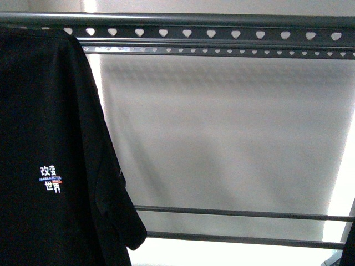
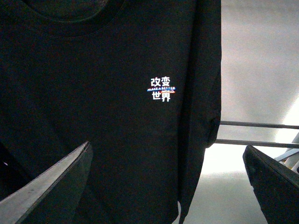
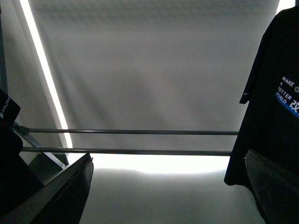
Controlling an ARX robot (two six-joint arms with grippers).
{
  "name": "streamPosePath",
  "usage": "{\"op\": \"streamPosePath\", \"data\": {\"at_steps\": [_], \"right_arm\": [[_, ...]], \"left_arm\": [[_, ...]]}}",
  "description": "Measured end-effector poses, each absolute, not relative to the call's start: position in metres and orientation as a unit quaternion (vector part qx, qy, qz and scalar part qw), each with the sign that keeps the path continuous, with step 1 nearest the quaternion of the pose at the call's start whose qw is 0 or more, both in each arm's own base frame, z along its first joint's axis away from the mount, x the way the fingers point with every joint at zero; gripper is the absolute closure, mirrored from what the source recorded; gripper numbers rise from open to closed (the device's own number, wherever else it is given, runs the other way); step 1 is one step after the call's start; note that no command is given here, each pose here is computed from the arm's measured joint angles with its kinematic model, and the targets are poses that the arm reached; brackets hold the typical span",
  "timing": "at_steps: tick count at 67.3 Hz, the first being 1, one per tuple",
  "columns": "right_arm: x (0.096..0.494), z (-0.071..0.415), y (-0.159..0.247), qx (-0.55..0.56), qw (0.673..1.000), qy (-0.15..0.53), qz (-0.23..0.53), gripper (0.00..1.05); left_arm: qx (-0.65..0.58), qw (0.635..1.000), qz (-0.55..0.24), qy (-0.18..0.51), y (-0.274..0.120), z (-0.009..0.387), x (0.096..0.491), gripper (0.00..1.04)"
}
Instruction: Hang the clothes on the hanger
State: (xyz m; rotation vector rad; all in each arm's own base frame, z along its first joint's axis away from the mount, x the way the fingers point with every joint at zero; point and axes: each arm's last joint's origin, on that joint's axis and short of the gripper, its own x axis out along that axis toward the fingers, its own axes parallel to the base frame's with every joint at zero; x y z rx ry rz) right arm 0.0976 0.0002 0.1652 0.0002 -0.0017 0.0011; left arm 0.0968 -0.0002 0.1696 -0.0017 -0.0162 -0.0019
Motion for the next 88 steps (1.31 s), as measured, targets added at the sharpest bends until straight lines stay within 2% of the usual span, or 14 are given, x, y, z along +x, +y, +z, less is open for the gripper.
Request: {"op": "streamPosePath", "data": {"at_steps": [88], "right_arm": [[0.0976, 0.1652, 0.0002, 0.0, 1.0, -0.001, 0.001, 0.07]], "left_arm": [[-0.001, 1.0, -0.001, -0.008, -0.0002, 0.1696, 0.0968, 0.07]]}}
